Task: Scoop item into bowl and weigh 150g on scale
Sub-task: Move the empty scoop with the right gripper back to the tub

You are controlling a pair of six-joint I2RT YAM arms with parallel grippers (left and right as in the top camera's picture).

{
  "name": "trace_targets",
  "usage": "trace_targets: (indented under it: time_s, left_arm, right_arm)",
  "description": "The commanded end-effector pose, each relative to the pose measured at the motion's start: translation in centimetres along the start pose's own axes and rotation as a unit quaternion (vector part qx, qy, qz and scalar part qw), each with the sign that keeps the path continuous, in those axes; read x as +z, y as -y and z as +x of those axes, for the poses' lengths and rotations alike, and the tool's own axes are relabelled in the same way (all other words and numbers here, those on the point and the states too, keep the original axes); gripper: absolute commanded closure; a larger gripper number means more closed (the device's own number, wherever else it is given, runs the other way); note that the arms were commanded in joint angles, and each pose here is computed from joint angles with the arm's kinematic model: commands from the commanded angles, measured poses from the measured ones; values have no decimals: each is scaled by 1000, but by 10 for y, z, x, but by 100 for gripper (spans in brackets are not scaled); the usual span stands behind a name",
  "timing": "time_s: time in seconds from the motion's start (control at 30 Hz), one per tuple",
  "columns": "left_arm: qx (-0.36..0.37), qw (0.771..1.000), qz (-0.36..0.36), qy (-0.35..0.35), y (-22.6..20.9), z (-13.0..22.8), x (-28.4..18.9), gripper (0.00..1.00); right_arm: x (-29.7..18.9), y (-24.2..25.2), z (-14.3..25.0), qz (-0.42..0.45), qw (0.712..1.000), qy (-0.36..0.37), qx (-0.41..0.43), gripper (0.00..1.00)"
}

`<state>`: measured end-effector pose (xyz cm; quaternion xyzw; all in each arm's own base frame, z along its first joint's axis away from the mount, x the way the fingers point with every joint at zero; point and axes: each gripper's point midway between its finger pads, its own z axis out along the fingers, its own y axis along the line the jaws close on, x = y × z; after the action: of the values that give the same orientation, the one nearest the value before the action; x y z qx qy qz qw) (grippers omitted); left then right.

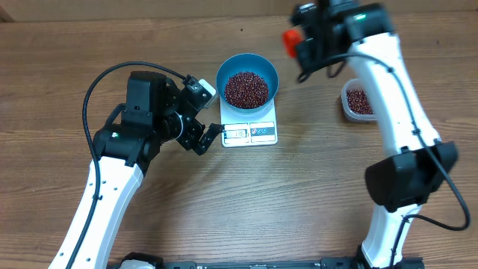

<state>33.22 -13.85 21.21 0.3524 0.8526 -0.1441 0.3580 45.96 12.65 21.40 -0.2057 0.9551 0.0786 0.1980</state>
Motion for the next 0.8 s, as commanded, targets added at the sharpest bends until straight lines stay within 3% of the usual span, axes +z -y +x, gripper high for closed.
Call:
trace_targets:
  time_s: [0.0, 0.33, 0.77]
  left_arm:
    - [-6, 1000, -3, 1, -3, 0, -1, 1]
    - [-6, 1000, -3, 1, -3, 0, -1, 0]
    - [-6, 1000, -3, 1, -3, 0, -1, 0]
  right_arm:
    - [-54, 33, 2, -5, 998, 39, 58, 96]
    - [-79, 101, 61, -4, 985, -11, 175, 96]
    - [-63, 126, 113, 0, 974, -85, 211, 96]
